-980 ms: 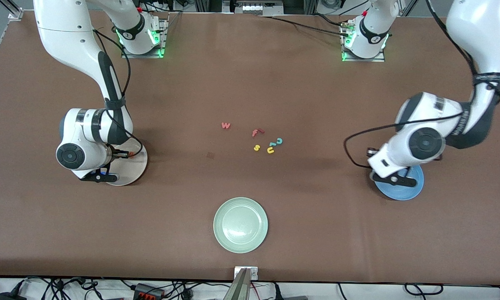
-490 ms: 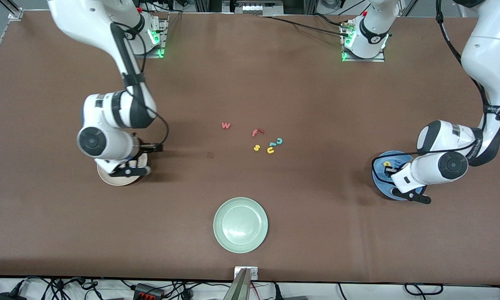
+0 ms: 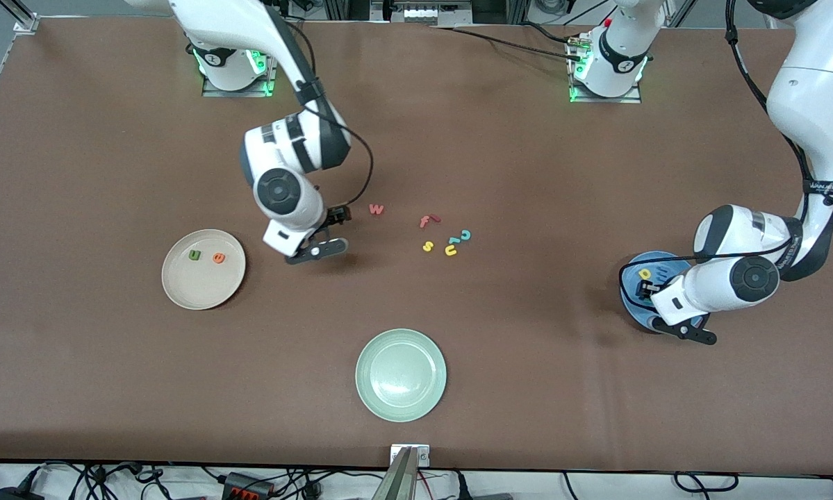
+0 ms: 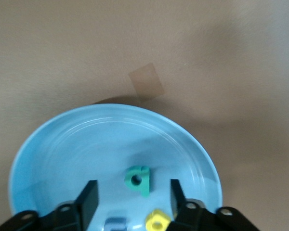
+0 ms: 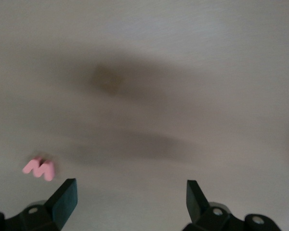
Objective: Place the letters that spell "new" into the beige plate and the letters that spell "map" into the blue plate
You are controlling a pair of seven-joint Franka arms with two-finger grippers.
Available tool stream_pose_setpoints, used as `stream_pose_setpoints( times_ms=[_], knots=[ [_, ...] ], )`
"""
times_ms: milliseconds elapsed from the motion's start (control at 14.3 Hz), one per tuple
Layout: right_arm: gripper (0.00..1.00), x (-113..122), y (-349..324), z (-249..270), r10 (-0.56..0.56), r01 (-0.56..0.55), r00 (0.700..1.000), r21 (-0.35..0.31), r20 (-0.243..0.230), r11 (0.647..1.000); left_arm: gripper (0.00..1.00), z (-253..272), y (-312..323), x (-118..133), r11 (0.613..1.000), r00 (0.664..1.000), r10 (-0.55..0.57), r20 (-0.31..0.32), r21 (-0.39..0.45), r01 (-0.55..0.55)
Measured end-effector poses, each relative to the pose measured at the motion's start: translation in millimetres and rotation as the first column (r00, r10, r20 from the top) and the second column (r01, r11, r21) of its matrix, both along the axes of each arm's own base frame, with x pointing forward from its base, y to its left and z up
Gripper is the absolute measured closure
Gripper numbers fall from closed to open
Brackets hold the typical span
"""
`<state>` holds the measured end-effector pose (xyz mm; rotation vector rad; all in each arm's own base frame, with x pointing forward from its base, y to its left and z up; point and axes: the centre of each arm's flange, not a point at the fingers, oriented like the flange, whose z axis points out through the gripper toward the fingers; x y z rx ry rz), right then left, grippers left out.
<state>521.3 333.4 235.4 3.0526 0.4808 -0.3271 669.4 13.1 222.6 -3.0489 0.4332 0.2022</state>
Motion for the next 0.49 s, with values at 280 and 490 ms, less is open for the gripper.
stream_pose_setpoints(
  times_ms=[280,490],
  knots=[
    [0.00,-20,29,-7,0.232,-0.232,0.973,0.032,-0.005,0.972,0.00,109,-48,2,0.997,0.996,-0.066,0.066,0.051,0.063],
    [0.00,-28,41,-15,0.474,-0.473,0.881,0.075,0.005,0.878,0.00,187,-70,-10,0.995,0.996,-0.059,0.068,0.087,0.053]
  ],
)
